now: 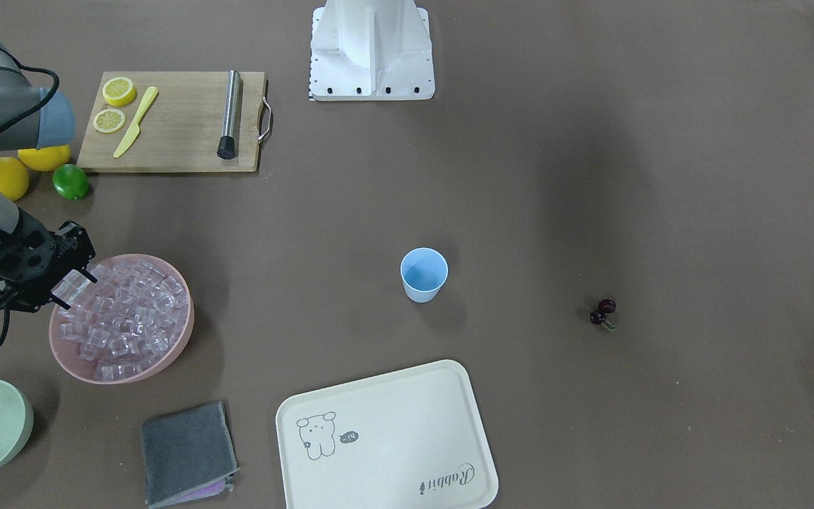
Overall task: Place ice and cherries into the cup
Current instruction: 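Lower the right gripper into the ice and close on a cube, then carry the ice cube with the right gripper over the light-blue cup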
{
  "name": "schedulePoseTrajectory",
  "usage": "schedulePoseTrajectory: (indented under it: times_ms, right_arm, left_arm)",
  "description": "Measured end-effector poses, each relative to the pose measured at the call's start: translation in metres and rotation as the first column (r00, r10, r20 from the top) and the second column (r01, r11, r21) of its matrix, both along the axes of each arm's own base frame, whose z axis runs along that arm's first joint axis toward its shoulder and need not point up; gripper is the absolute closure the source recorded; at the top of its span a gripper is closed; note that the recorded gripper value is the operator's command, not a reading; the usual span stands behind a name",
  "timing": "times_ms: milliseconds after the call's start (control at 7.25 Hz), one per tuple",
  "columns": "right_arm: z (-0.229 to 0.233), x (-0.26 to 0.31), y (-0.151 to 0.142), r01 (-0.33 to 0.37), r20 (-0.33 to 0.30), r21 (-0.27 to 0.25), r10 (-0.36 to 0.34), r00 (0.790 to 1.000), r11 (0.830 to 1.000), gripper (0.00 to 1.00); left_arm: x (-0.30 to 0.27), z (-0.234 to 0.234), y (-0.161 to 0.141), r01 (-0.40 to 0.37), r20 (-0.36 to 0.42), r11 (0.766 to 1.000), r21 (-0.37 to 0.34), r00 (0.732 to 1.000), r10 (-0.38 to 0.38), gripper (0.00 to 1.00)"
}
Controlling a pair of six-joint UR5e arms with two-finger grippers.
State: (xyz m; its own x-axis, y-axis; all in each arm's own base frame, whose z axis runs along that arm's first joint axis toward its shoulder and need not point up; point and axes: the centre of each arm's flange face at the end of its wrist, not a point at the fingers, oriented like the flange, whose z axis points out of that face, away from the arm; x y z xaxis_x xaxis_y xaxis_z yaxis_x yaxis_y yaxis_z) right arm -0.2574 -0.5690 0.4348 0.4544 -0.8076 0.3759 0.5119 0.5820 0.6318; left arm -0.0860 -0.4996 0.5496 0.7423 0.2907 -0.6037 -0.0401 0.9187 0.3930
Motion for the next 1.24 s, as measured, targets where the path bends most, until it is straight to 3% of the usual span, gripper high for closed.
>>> schedulePoseTrajectory:
  times_ms: [276,552,966,1241]
  right_arm:
    - [-0.035,0.001,-0.014,-0.021,0.016,-0.014,0.021,1.000,1.000,1.00]
    - [-0.111,-0.057,-0.020,-0.070,0.050,-0.074,0.073,0.996,0.995,1.00]
    - [-0.277,-0.223,0.021,-0.192,0.124,-0.190,0.217,0.968,0.963,1.00]
    - [-0.344,-0.314,0.054,-0.269,0.134,-0.215,0.301,0.944,0.939,1.00]
  left_arm:
    - [0.000,0.000,0.000,0.000,0.000,1.000,0.000,1.000,0.000,0.02]
    - [0.000,0.000,0.000,-0.001,0.000,1.000,-0.001,1.000,0.001,0.02]
    - [0.000,0.001,0.000,-0.001,0.000,1.000,-0.002,1.000,0.001,0.02]
    - [0.000,0.002,0.001,-0.002,0.000,1.000,-0.003,1.000,0.002,0.02]
